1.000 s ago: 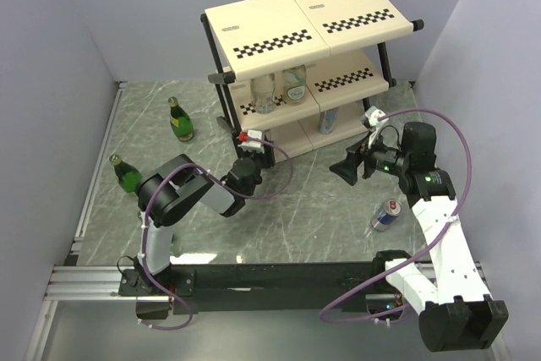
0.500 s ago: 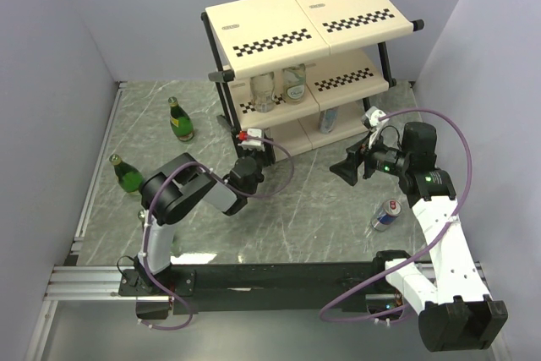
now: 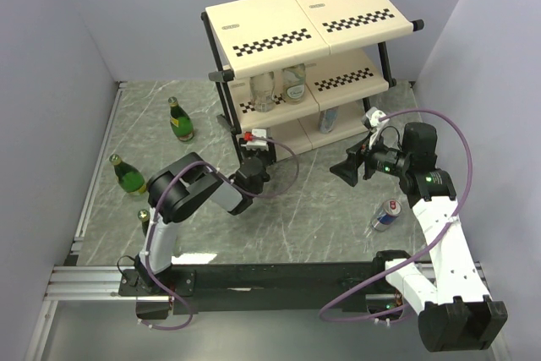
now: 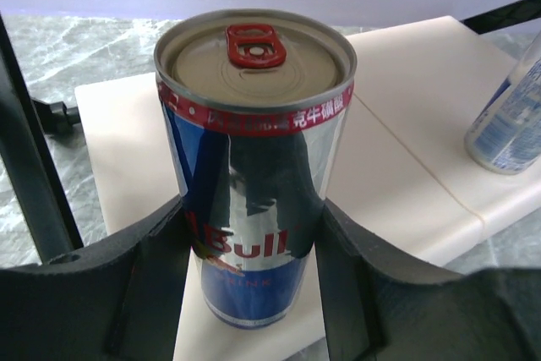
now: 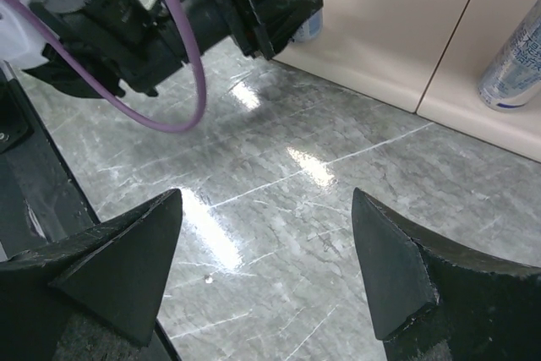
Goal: Place and organize the beverage onto the shelf
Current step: Place the drink on the shelf.
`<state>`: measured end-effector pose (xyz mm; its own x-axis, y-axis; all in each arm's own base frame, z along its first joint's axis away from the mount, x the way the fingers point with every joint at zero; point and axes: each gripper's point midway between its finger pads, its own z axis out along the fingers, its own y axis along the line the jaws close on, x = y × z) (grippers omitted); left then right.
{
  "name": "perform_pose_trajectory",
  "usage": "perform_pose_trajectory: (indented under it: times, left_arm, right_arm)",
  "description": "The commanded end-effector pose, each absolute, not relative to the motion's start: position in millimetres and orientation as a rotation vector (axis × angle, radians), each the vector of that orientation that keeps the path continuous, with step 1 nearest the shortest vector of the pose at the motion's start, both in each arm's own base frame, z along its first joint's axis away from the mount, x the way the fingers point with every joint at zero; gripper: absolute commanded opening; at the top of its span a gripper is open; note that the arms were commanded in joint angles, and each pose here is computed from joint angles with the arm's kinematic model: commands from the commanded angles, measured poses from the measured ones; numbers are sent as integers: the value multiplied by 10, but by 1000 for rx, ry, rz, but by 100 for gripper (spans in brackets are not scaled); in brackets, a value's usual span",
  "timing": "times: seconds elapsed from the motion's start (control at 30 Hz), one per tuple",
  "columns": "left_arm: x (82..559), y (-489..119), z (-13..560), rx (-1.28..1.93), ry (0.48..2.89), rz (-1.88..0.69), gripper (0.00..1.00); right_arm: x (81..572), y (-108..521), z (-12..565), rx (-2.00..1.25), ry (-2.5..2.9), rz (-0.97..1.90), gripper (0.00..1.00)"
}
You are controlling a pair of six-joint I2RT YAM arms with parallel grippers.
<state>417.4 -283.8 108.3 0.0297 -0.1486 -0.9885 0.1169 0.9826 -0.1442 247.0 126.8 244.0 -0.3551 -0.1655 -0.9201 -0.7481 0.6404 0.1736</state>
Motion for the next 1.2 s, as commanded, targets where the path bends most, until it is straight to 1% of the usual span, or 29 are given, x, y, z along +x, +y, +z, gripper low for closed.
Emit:
perform_pose_trajectory:
  times: [0.0,0.2,0.3,0.43,0.57,0.67,0.7,0.77,0.8,0.87,0.9,0.97,1.0,1.03,1.17]
  left_arm:
    - [4221,-2852,1720,-166,1298,-305,8]
    - [4175,-2874,1726,-119,1267,-251,9]
    - [4133,-2826,1739,-144,1230,-232,13]
    - [4135,-2863,1726,-139,1234,-235,14]
    - [4132,-2878,1728,-145,1235,-252,18]
    - [4129,-2846,1731,-169,1232,-259,24]
    - [4134,-2830,1731,-183,1231,-262,28]
    - [4123,-2820,1733,-198,1231,-270,32]
    - [4121,-2813,1736,-202,1231,-271,36]
    - [4118,-2797,1729,-210,1233,-268,41]
    - [4118,-2792,1731,-215,1232,-269,45]
    - [4114,-2777,1735,-222,1232,-268,51]
    - [4112,-2773,1736,-225,1232,-270,57]
    - [4109,-2770,1728,-223,1235,-267,60]
    - [4105,-2762,1730,-221,1240,-263,70]
  right_arm:
    - [2451,1279,2602,-756,1804,725,87]
    - [2438,1286,2620,-761,1797,728,87]
    - [2432,1290,2625,-763,1794,730,87]
    - [2453,1236,2635,-742,1797,718,87]
    - [2453,1232,2632,-741,1798,717,87]
    - [2454,1224,2632,-739,1798,717,87]
    - [2454,1228,2629,-740,1799,719,87]
    - [2457,1222,2629,-738,1799,718,87]
    - [2457,1224,2627,-738,1800,720,87]
    - [2455,1222,2626,-737,1801,722,87]
    - [2453,1226,2620,-738,1802,723,87]
    - [2457,1218,2626,-736,1801,721,87]
    - [2455,1222,2626,-737,1801,722,87]
    - [2455,1220,2621,-736,1802,723,87]
    - [2458,1214,2620,-734,1803,720,87]
